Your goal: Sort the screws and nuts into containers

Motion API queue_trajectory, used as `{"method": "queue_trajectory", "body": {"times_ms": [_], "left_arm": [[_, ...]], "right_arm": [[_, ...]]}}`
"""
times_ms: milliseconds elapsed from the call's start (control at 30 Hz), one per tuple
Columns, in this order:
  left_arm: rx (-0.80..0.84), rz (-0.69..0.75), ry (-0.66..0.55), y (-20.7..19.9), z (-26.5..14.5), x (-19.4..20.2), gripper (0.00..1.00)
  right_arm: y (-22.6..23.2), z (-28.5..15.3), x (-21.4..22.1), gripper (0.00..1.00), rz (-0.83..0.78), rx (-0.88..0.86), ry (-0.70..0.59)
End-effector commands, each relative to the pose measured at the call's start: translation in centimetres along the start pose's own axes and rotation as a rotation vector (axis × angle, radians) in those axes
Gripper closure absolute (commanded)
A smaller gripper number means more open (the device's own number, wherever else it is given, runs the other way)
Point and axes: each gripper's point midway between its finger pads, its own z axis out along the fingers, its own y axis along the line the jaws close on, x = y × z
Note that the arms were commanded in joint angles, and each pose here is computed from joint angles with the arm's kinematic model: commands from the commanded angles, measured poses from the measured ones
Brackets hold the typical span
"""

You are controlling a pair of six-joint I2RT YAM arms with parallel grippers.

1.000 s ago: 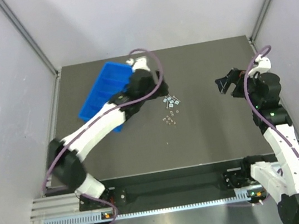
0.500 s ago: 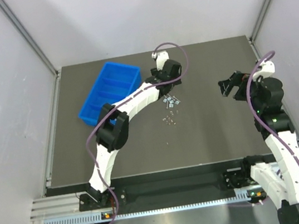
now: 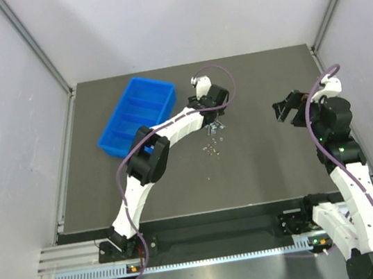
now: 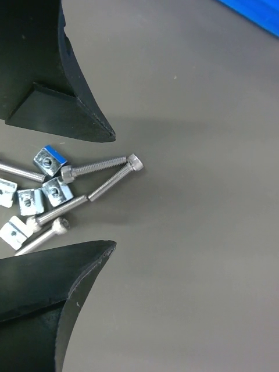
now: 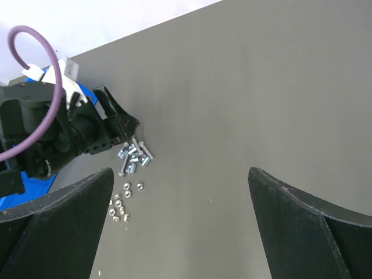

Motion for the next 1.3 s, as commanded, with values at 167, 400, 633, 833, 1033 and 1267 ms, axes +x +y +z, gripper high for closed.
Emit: {"method": "queue_trajectory", "body": {"times_ms": [167,400,633,833,1033,1267], "left_arm": [[-0.032,-0.014,-0.015,0.9,1.7,0.5,0.29],[-0.017,0.004,-0.006,0.8,2.5,1.0,0.41],[-0.029,0.018,0.017,1.4,3.3,1.7,0.55],[-0.018,0.066,0.02,1.4,3.7,2.0,0.69],[0.011,0.113,0.037,1.1,4.1,2.5,0.7],[0.035,0.175,0.046,0.9,3.9,2.6,0.43]], "right_arm": [[-0.1,0.4,0.1,0.0,-0.014,0.002,-0.007],[-0.3,0.7,0.5,0.0,-0.011,0.006,0.004],[-0.4,1.0,0.6,0.0,-0.008,0.01,0.014],[-0.4,1.2,0.7,0.0,0.0,0.01,0.026],[-0.4,1.3,1.0,0.0,0.006,0.013,0.038],[-0.4,1.3,0.9,0.0,0.007,0.011,0.038]]}}
